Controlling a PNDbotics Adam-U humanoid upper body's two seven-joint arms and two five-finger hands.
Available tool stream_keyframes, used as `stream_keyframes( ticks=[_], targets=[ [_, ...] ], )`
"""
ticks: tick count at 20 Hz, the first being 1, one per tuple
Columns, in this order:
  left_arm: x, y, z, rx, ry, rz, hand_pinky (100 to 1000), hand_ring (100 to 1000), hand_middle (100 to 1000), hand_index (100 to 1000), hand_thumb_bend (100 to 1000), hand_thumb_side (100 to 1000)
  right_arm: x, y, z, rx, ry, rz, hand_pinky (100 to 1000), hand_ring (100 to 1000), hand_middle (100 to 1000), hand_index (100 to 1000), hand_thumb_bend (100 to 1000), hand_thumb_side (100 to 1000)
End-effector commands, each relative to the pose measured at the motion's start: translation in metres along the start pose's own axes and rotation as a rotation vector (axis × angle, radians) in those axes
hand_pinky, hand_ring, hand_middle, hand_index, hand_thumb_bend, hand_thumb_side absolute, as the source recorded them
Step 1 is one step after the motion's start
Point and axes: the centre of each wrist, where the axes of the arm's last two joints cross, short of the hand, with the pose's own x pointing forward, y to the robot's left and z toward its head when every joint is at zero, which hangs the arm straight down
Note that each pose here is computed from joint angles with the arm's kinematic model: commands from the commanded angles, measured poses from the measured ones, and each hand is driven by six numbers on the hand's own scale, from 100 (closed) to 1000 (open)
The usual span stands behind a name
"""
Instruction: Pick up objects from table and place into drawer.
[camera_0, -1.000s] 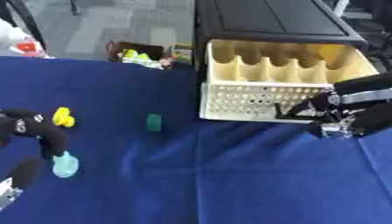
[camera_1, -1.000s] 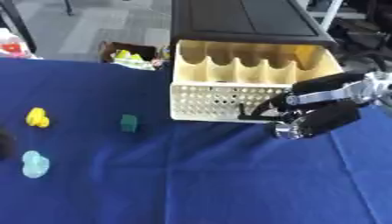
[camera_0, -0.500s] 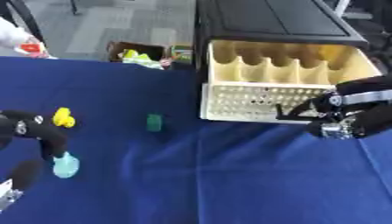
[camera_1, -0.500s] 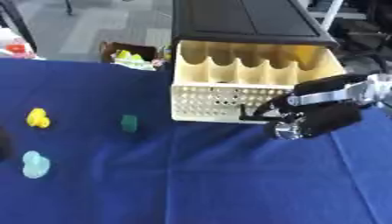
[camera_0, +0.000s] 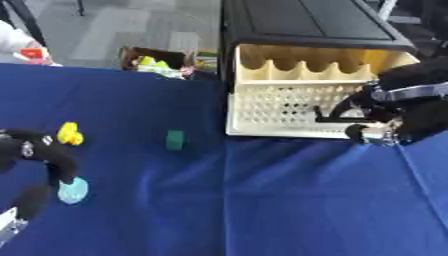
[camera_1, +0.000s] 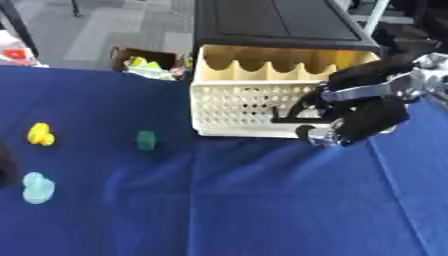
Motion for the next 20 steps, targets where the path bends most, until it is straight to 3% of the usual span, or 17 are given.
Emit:
stream_keyframes(
  ticks=[1, 7, 10, 20],
  targets=[
    [0.004, 0.008, 0.001, -0.01, 0.001, -0.027, 397, 519, 530, 739, 100, 579, -0.003, -0.012, 0.011, -0.032, 0.028, 0.03, 190, 231, 232, 940, 100, 1000],
    [0.004, 0.008, 0.001, -0.009, 0.005, -0.021, 394, 517, 528, 736, 100, 580, -0.003, -0.011, 0.002, -0.002, 0.03, 0.114, 100, 100, 100, 883, 100, 1000],
    [0.004, 0.008, 0.001, -0.01, 0.006, -0.02, 394, 517, 528, 736, 100, 575, -0.004, -0.011, -0.004, 0.014, 0.023, 0.158, 100, 100, 100, 861, 100, 1000],
    [0.004, 0.008, 0.003, -0.022, 0.012, -0.022, 392, 516, 528, 735, 100, 571, -0.007, -0.014, -0.015, 0.035, -0.004, 0.157, 100, 109, 100, 872, 100, 1000]
  ],
)
